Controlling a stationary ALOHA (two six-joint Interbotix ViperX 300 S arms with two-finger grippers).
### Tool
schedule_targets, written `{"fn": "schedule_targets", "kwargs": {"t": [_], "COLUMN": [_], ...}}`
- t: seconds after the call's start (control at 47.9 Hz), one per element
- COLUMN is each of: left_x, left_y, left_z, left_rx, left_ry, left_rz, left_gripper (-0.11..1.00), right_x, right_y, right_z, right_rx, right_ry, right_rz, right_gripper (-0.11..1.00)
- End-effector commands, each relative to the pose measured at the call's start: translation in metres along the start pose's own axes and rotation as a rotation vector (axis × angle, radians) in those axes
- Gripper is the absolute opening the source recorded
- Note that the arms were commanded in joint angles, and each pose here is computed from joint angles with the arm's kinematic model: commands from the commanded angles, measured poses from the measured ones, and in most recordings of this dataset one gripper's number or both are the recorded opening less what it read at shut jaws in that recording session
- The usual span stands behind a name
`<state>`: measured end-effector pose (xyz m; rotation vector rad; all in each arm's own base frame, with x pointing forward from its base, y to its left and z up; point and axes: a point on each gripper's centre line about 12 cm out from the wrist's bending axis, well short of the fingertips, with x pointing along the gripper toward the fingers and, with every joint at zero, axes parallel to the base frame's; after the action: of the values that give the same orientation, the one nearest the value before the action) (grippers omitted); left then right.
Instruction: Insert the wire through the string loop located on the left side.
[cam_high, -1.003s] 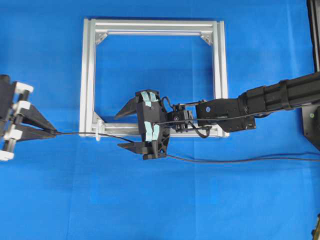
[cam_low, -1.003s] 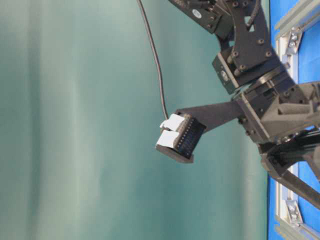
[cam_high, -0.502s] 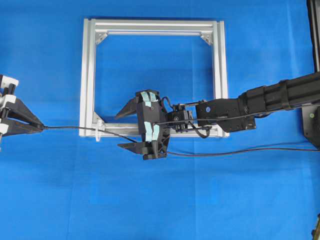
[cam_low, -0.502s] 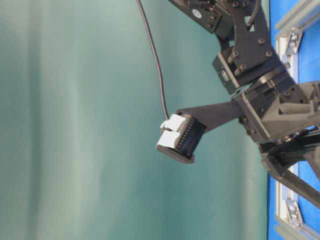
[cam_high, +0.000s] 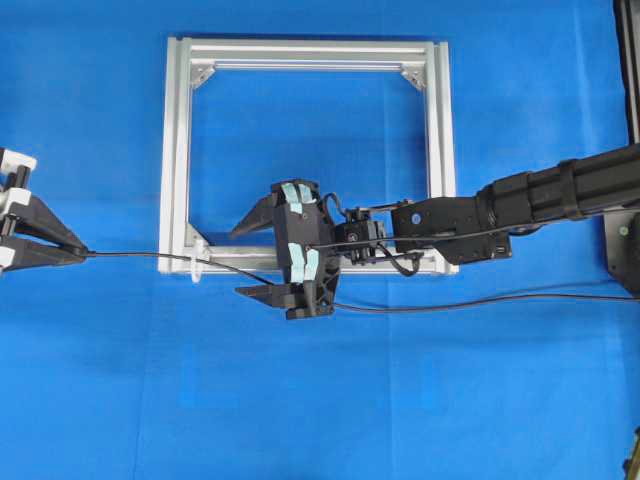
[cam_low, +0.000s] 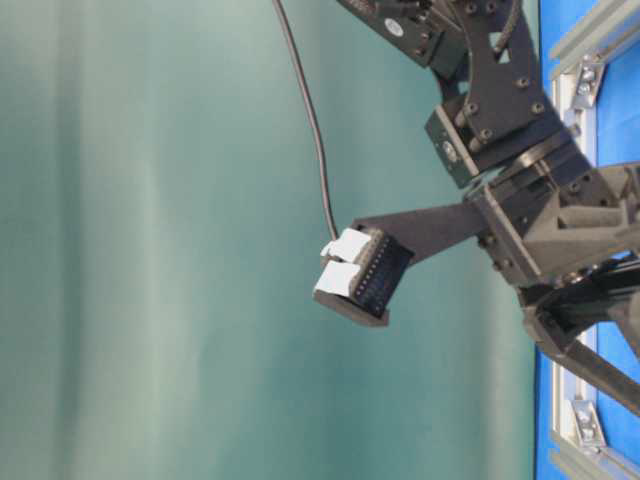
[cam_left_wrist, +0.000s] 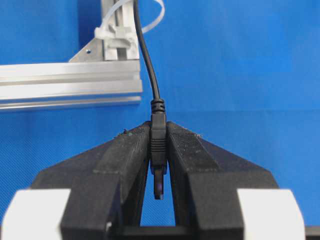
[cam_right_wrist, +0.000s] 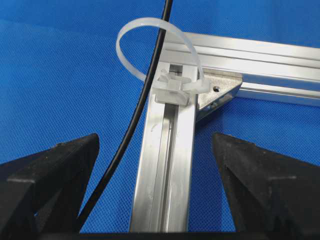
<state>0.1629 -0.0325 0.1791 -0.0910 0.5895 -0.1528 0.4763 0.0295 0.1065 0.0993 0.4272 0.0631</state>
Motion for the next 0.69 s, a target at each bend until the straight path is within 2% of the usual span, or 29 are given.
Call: {"fn": "schedule_targets", "kwargs": {"t": [0.0,0.146,0.188,0.251,0.355,0.418,0.669], "left_x": [0.001,0.002,0.002,0.002,0.002,0.002,0.000], "left_y": [-0.001,-0.001,-0.001,-0.001,0.000,0.000,-0.001], "left_z": [0.007,0.007,0.007,0.006,0.005,0.005,0.009], "left_rx": [0.006,0.001,0.003,0.003,0.006,0.007,0.002], "left_ry": [-0.021,-0.021,-0.022,-0.018,-0.011,-0.009,-0.034], "left_rz": [-0.001,-0.001,-0.001,0.000,0.001,0.001,-0.001], "left_gripper": [0.08,0.09,0.13,0.26,0.58,0.68,0.67], "right_x": [-0.007,-0.007,-0.008,-0.007,-0.007,-0.007,-0.013], "right_y": [0.002,0.002,0.002,0.002,0.002,0.002,0.002], "right_z": [0.022,0.022,0.021,0.022,0.022,0.022,0.032], "right_rx": [-0.002,-0.002,-0.002,-0.002,-0.002,-0.002,-0.003], "right_ry": [-0.053,-0.053,-0.052,-0.053,-0.053,-0.053,-0.076], "right_rz": [0.005,0.005,0.005,0.005,0.005,0.005,0.006], "right_gripper": [0.90,0.90,0.90,0.90,0.90,0.90,0.90]}}
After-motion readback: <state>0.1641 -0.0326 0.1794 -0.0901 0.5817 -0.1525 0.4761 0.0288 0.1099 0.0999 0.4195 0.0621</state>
